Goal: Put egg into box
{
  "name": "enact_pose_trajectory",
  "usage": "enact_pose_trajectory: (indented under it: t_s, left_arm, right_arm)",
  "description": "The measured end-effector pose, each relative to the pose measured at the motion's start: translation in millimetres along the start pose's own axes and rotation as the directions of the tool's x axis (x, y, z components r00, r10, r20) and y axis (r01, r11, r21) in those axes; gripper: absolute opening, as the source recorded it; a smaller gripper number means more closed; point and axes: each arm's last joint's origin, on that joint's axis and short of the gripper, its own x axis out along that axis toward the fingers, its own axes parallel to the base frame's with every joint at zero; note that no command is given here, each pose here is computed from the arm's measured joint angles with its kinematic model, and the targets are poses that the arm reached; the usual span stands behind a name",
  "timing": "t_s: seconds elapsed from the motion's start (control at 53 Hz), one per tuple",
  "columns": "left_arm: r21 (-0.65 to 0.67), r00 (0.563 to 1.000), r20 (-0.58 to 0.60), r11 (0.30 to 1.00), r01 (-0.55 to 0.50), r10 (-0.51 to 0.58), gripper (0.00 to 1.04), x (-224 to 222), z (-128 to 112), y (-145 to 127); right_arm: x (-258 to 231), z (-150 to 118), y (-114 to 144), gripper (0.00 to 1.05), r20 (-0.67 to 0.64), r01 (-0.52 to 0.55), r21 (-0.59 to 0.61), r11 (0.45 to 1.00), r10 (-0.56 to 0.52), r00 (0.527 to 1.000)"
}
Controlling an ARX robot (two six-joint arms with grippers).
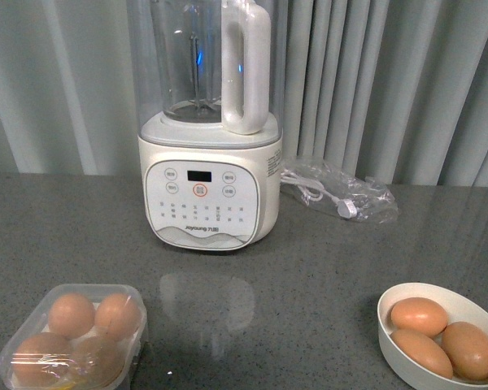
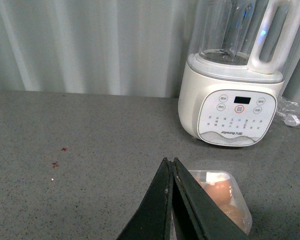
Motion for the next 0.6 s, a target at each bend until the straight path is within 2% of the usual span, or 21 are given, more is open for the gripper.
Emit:
enact_pose_trajectory:
  t_s: [0.132, 0.189, 0.283, 0.509, 0.604]
  left_arm:
    - [0.0, 1.0, 0.0, 1.0, 0.0, 0.0, 0.04, -2.8, -0.2, 0.0]
    - [0.001, 0.999, -0.035, 1.0, 0.002, -0.002, 0.04, -9.9, -4.6, 0.0]
    - [0.002, 1.0, -0.002, 1.0, 0.0, 0.0, 0.04, -14.2, -2.5, 0.0]
    - [0.001, 1.0, -0.007, 1.0, 0.0, 0.0, 0.04, -14.3, -2.9, 0.0]
    - [0.002, 1.0, -0.007, 1.0, 0.0, 0.0, 0.19, -14.3, -2.9, 0.0]
  right_arm:
    - [0.0, 0.0, 0.0, 0.97, 0.0, 0.0, 0.0, 1.0, 0.0, 1.0]
    - [0.0, 0.0, 0.0, 0.97, 0.0, 0.0, 0.0, 1.0, 0.0, 1.0]
    - [0.0, 0.0, 0.0, 0.97, 0.0, 0.0, 0.0, 1.0, 0.0, 1.0]
    - [0.0, 0.0, 0.0, 0.97, 0.0, 0.0, 0.0, 1.0, 0.0, 1.0]
    - [0.0, 0.0, 0.0, 0.97, 0.0, 0.0, 0.0, 1.0, 0.0, 1.0]
